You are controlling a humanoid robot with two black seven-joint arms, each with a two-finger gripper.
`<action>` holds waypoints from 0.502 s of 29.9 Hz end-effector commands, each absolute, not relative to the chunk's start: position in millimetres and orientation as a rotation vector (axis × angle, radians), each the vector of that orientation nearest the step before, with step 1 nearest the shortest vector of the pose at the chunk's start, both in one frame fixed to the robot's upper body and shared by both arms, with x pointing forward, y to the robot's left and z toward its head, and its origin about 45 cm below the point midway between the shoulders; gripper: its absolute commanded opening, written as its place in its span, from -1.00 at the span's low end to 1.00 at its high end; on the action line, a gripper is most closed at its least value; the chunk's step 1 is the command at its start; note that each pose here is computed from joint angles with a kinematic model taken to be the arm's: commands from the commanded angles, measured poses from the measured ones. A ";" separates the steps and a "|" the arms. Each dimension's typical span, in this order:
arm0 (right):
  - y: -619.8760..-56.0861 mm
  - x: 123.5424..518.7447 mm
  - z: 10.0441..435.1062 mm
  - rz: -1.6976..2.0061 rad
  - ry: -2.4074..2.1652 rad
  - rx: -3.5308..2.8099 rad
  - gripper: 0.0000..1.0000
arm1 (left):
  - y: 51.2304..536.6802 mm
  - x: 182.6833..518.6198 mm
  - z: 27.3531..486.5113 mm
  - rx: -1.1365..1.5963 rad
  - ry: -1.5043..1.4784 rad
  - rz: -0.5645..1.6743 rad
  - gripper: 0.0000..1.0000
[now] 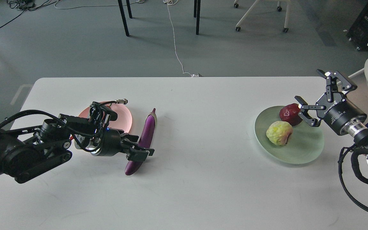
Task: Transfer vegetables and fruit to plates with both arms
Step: 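Move the left gripper to the purple eggplant and grasp it, then lift the eggplant onto the pink plate and release it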
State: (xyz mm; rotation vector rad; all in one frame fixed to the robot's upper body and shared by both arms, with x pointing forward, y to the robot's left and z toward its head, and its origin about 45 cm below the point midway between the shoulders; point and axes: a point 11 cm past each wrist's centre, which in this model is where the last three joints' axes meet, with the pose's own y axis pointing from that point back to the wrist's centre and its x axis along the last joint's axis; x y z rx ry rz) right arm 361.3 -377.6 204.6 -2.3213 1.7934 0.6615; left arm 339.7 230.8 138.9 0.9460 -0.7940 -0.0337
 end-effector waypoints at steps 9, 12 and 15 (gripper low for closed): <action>-377.6 361.2 204.8 0.660 1.792 -2.324 0.95 | 235.4 340.2 135.1 0.959 -0.784 -0.027 0.32; -377.6 361.2 204.8 0.660 1.792 -2.324 0.95 | 235.6 339.7 134.5 0.959 -0.784 -0.028 -0.34; -377.6 361.2 204.8 0.660 1.792 -2.324 0.95 | 236.8 337.9 132.5 0.960 -0.776 -0.028 -0.62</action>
